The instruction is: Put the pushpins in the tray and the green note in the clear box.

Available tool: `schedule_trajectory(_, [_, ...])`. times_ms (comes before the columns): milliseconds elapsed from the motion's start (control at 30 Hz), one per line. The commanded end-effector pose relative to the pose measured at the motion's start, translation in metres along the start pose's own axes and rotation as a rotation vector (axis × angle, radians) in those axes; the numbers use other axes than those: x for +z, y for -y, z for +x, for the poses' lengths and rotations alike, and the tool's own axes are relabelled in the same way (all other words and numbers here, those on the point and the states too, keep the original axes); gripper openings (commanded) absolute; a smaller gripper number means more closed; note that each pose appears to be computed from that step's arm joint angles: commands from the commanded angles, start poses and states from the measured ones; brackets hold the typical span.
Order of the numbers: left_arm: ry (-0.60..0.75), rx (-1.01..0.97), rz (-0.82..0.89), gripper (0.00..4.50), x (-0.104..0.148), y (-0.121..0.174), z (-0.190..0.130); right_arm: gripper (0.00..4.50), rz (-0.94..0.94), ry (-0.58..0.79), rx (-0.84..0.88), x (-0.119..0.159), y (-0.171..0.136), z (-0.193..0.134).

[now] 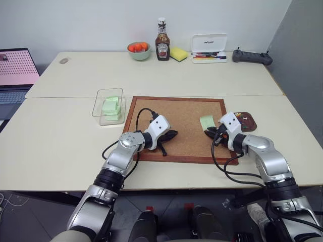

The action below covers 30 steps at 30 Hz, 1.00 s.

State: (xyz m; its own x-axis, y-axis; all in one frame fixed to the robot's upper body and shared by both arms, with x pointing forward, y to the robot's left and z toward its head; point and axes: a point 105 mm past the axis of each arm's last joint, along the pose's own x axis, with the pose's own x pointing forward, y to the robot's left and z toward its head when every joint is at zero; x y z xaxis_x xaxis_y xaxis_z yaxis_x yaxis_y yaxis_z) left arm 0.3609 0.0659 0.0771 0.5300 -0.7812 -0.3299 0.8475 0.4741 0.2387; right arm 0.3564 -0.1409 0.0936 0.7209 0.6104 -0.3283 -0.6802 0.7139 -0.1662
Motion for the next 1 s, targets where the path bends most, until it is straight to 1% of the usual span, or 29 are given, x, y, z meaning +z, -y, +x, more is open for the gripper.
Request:
schedule_trajectory(33, [-0.126, -0.049, -0.038, 0.00, -0.035, 0.016, 0.000, 0.02, -0.039, 0.058, 0.001, 0.020, 0.002, -0.005])
schedule_trajectory(200, [-0.127, -0.049, -0.039, 0.00, -0.036, 0.017, 0.000, 0.02, -0.068, 0.084, 0.017, 0.031, 0.000, -0.006])
schedule_trajectory(500, [-0.130, -0.048, -0.041, 0.00, -0.037, 0.017, 0.000, 0.02, -0.176, 0.166, 0.048, 0.069, -0.002, -0.016])
schedule_trajectory(633, [-0.111, -0.025, -0.047, 0.00, -0.033, 0.013, 0.001, 0.02, -0.210, 0.175, 0.062, 0.076, -0.004, -0.018])
schedule_trajectory(800, [-0.025, 0.030, -0.105, 0.00, -0.010, -0.004, 0.000, 0.02, -0.276, 0.156, 0.078, 0.076, -0.007, -0.018])
schedule_trajectory(867, [0.025, 0.047, -0.140, 0.00, 0.001, -0.010, -0.002, 0.02, -0.295, 0.149, 0.080, 0.075, -0.008, -0.017])
schedule_trajectory(900, [0.072, 0.063, -0.179, 0.00, 0.011, -0.014, -0.005, 0.02, -0.307, 0.145, 0.081, 0.074, -0.009, -0.017])
schedule_trajectory(967, [0.146, 0.095, -0.253, 0.37, 0.027, -0.022, -0.011, 0.00, -0.320, 0.141, 0.084, 0.072, -0.010, -0.016])
schedule_trajectory(1000, [0.164, 0.101, -0.274, 0.46, 0.030, -0.023, -0.013, 0.00, -0.323, 0.141, 0.084, 0.072, -0.010, -0.016])
